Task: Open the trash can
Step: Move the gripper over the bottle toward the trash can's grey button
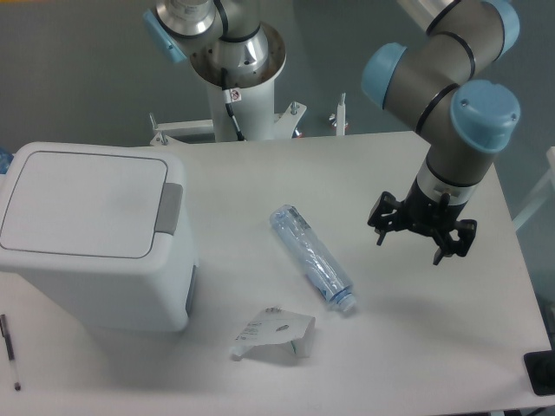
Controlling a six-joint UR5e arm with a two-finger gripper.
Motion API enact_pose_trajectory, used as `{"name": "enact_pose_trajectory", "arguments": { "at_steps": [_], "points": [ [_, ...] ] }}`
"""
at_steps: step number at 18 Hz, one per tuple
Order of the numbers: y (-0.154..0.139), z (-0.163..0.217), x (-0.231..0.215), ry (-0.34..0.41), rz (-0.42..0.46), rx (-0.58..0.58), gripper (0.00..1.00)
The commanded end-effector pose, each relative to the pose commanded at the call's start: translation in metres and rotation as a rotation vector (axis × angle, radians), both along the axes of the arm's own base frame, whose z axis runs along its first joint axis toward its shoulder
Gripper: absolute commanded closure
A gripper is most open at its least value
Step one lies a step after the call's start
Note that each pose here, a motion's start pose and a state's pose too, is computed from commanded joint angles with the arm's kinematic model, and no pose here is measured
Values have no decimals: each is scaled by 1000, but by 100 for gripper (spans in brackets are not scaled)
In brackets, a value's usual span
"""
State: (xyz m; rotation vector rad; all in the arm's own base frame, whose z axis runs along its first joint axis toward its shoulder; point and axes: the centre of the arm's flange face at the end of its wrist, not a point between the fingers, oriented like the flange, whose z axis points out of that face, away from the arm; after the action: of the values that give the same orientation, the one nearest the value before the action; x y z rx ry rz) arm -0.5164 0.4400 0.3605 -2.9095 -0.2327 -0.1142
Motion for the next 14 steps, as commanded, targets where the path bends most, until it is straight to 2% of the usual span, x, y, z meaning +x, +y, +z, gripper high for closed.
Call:
{"name": "enact_pose_trajectory", "arguments": {
  "at_steps": [7, 14],
  "points": [
    [41, 35, 32, -132, 55, -61, 0],
    [88, 83, 72, -212, 131, 18, 0]
  ]
}}
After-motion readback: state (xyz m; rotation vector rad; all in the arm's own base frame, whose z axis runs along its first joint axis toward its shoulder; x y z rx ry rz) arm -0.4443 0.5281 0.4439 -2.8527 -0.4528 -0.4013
